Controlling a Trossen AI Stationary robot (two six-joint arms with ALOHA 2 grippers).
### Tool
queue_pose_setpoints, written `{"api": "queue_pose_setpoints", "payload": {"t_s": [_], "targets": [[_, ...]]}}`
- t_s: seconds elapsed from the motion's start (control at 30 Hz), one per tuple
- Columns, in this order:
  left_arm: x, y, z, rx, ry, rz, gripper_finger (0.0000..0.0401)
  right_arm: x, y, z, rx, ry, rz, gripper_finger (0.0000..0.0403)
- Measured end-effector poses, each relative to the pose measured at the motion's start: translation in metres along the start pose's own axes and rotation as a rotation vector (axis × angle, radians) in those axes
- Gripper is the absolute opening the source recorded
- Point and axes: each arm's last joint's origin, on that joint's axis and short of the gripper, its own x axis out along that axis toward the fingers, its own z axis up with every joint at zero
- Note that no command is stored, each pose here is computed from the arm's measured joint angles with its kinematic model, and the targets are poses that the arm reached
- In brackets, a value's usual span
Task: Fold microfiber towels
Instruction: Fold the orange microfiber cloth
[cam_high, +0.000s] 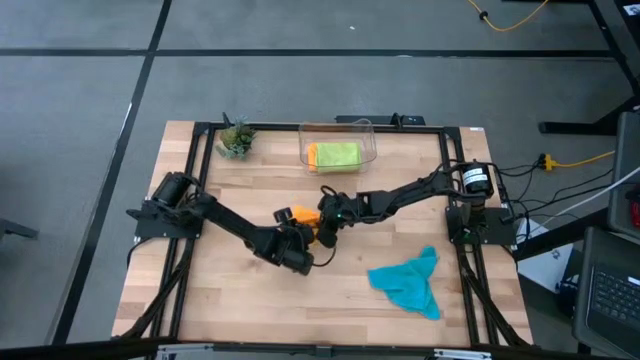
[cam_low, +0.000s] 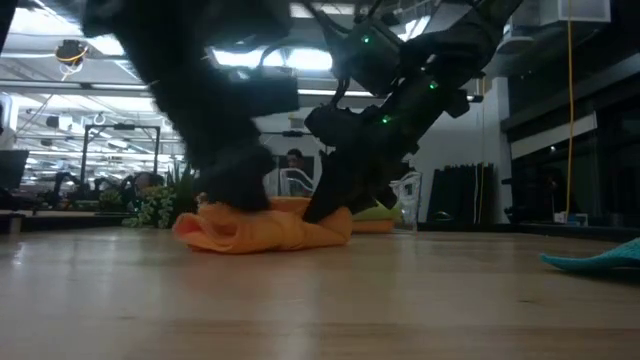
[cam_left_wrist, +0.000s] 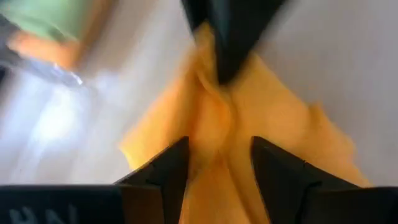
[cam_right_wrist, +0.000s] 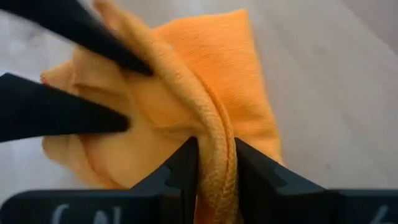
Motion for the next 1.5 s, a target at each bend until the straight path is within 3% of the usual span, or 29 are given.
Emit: {"api": "queue_pose_setpoints", "payload": {"t_s": [0.33, 0.57, 0.87, 1.03, 1.2, 1.37, 1.5], "targets": [[-0.001, -0.004, -0.040, -0.055, 0.098, -0.057, 0.0164, -0.021, 0.008, 0.012, -0.023, -0.005, 0.114, 0.0094], [-0.017, -0.015, -0.057, 0.012, 0.099, -0.081, 0.0164, -0.067, 0.017, 0.019, -0.043, 0.053, 0.126, 0.0094], [-0.058, -0.020, -0.062, 0.138, 0.024, -0.077, 0.0164, -0.108, 0.034, -0.002, -0.119, 0.201, 0.093, 0.0094], [-0.108, -0.001, -0.031, 0.111, -0.107, -0.105, 0.0164, -0.106, 0.046, -0.006, -0.201, 0.160, 0.128, 0.0094], [-0.147, 0.018, -0.024, -0.002, -0.146, -0.248, 0.0164, -0.088, 0.060, -0.007, -0.309, 0.053, 0.173, 0.0094], [-0.167, 0.025, -0.029, -0.019, -0.179, -0.293, 0.0164, -0.055, 0.074, -0.010, -0.479, -0.084, 0.244, 0.0094], [-0.172, 0.025, -0.034, 0.001, -0.234, -0.241, 0.0164, -0.034, 0.078, -0.015, -0.560, -0.162, 0.267, 0.0094]]}}
